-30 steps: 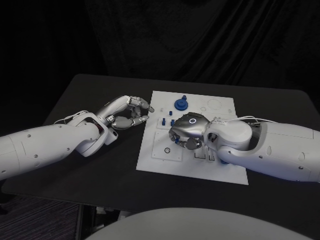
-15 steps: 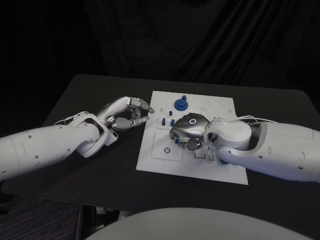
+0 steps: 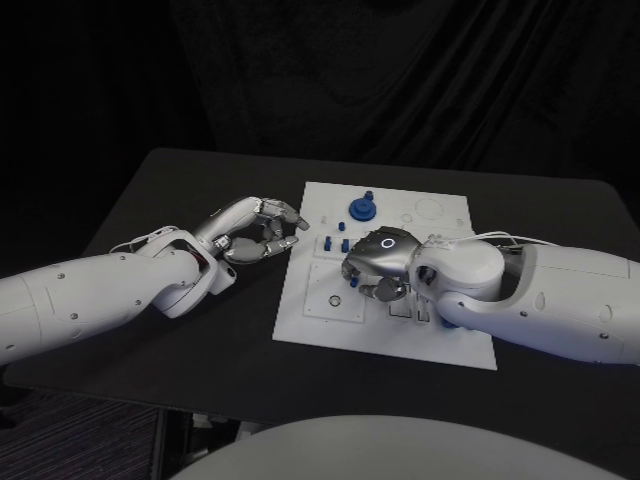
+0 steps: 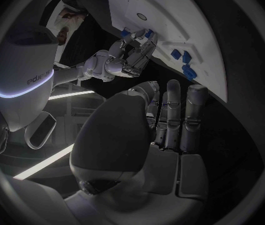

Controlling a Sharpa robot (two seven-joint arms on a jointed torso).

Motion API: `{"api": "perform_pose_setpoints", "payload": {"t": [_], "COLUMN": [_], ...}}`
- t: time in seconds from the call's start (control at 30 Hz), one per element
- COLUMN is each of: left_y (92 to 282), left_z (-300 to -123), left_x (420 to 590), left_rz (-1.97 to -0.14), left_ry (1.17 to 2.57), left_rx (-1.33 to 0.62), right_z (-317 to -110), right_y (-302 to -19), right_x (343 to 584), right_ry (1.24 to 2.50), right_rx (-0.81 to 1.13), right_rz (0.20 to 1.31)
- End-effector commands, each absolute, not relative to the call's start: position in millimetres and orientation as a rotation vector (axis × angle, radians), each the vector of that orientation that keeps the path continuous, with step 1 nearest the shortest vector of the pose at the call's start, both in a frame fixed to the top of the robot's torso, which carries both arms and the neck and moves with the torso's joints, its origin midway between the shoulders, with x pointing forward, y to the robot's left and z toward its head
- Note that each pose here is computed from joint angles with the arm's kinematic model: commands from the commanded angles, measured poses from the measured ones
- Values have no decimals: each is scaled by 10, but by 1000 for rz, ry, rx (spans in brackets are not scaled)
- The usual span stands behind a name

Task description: Assemble the parts on the task board

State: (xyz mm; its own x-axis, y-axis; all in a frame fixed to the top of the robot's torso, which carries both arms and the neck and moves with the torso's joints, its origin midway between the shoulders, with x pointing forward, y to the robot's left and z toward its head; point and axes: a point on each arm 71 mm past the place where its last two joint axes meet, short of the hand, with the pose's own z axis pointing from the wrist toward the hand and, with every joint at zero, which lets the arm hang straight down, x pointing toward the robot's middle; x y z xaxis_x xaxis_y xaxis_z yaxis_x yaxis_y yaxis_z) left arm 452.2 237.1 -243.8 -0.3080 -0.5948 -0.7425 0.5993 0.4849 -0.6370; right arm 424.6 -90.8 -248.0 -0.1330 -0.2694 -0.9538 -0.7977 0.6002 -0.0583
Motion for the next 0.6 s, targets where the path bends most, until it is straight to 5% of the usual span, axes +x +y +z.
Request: {"api": "perform_pose_setpoints", "payload": {"t": [0.03, 0.3, 0.6], "left_y": [2366, 2386, 2420], "left_z": [-2449, -2453, -2450], "left_x": [4510, 4497, 4485], "left_rz": [-1194, -1192, -1184], "left_ry": [1470, 1470, 1469], "left_rx": [0, -2, -7], "right_z": [-2468, -2262, -1723], "right_y": [-944, -1113, -1582], "right_x": [4251, 4239, 4352], "right_ry": [1671, 1602, 1538], "right_rx": [-866, -767, -651], "right_rz": [569, 625, 580]}}
